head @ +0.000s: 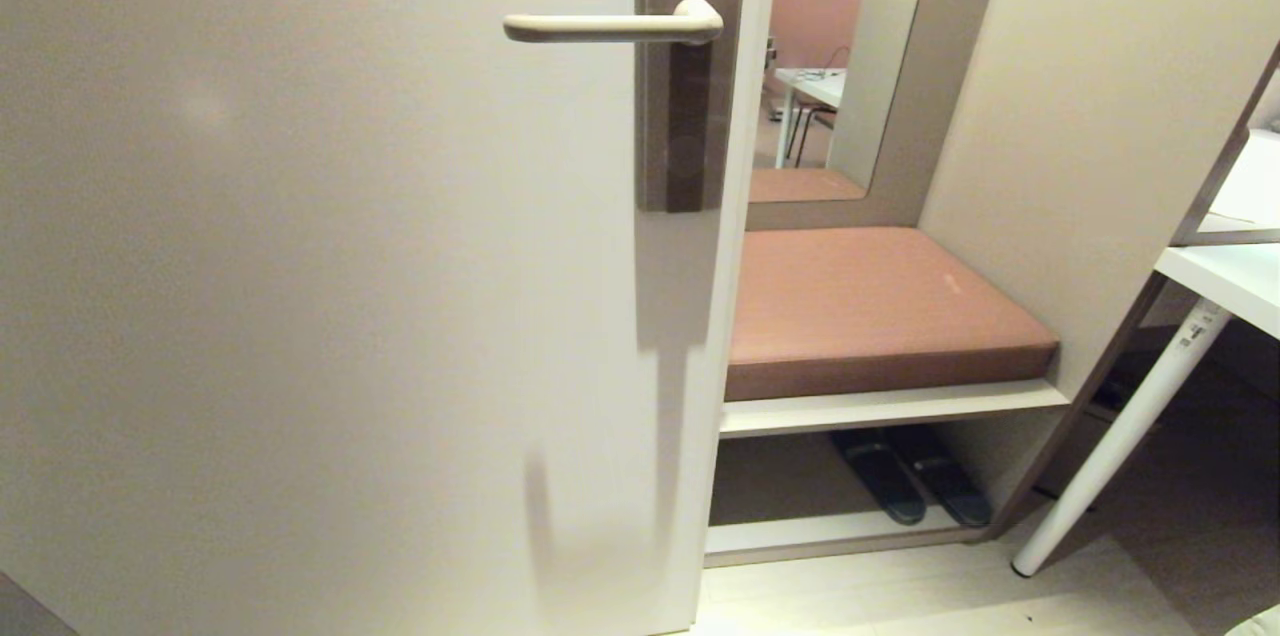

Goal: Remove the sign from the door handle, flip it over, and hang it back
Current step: Hand it to the other hand

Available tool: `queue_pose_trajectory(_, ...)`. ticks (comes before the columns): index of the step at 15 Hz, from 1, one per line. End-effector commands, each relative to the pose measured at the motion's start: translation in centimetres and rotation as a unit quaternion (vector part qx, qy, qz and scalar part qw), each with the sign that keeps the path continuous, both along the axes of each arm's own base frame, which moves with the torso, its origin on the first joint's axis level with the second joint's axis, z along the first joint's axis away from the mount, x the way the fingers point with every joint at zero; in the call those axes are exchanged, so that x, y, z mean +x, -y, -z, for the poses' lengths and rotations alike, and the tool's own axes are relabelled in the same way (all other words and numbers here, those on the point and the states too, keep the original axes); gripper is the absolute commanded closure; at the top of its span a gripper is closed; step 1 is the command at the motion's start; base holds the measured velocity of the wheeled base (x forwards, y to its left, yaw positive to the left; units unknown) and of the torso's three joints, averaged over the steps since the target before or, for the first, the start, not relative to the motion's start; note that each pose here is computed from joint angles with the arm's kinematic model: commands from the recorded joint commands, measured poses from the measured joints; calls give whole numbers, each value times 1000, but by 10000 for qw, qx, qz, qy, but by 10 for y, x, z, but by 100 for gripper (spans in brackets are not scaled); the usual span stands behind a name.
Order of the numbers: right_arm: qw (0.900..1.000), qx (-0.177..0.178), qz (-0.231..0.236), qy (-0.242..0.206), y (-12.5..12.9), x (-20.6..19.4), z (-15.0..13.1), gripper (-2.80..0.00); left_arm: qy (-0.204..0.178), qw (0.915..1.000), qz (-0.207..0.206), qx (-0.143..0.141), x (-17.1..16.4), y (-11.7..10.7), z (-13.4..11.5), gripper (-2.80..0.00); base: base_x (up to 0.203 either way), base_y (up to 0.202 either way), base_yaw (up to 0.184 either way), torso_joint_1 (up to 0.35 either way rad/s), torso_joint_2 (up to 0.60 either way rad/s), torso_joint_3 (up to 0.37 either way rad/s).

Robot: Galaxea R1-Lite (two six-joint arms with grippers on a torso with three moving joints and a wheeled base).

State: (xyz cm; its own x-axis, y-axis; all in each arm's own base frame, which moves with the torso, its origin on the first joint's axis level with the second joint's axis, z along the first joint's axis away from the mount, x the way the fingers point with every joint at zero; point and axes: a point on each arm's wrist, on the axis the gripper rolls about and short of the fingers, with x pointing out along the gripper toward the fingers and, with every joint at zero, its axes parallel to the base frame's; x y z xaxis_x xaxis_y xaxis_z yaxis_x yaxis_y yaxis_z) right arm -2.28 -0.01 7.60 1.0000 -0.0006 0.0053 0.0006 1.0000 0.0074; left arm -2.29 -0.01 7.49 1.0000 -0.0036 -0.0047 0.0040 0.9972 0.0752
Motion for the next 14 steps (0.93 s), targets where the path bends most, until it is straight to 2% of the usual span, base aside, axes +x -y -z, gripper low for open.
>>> queue_pose_trajectory(1, 10000, 1, -3, 4, 0, 0, 0, 0, -4, 10000, -3, -2, 0, 0, 0, 0, 0, 0, 0, 0, 0, 0)
queue_pose_trajectory(14, 10000, 1, -3, -4, 0, 0, 0, 0, -7, 10000, -3, -70, 0, 0, 0, 0, 0, 0, 0, 0, 0, 0)
